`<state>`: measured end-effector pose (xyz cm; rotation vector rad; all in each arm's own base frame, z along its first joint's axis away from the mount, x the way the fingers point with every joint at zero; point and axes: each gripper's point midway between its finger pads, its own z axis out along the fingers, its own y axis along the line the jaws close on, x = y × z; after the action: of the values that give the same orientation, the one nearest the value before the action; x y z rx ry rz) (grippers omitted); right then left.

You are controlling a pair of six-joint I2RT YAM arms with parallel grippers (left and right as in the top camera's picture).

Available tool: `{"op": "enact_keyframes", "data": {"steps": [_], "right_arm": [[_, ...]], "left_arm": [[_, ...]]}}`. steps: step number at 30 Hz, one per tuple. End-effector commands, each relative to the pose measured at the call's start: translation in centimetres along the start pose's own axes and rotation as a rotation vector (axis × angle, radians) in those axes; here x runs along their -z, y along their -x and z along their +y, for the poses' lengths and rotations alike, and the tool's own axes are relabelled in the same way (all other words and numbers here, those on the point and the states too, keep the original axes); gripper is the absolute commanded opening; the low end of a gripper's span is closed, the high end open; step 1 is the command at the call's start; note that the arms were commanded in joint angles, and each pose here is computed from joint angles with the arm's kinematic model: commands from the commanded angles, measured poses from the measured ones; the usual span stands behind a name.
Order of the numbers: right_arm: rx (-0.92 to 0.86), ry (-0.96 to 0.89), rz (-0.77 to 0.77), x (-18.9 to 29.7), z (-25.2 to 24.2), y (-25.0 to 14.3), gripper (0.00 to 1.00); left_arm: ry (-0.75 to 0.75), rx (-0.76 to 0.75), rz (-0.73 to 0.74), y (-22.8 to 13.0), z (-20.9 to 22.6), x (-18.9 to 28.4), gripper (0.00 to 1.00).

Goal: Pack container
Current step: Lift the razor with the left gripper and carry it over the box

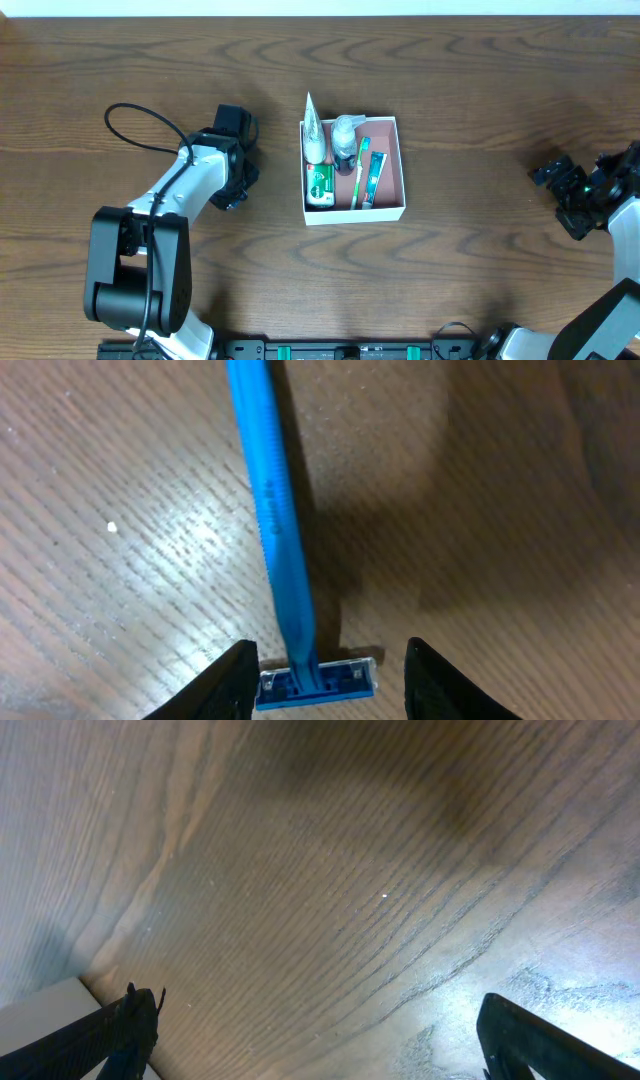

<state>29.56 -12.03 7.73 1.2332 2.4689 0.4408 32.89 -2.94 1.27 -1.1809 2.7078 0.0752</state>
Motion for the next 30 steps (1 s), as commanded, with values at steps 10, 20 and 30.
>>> {"op": "enact_keyframes", "data": {"steps": [10, 20, 30], "right_arm": [[0.005, 0.006, -0.008, 0.2, 0.0, 0.4, 0.99], [0.005, 0.006, -0.008, 0.2, 0.0, 0.4, 0.99], [0.006, 0.006, -0.008, 0.2, 0.0, 0.4, 0.99]], "left_arm": [[0.024, -0.024, 0.005, -1.0, 1.5, -2.2, 0.48], [0.004, -0.114, -0.008, -0.7, 1.1, -2.3, 0.10], [-0.120, -0.345, -0.034, -0.1, -1.1, 0.9, 0.06]]}}
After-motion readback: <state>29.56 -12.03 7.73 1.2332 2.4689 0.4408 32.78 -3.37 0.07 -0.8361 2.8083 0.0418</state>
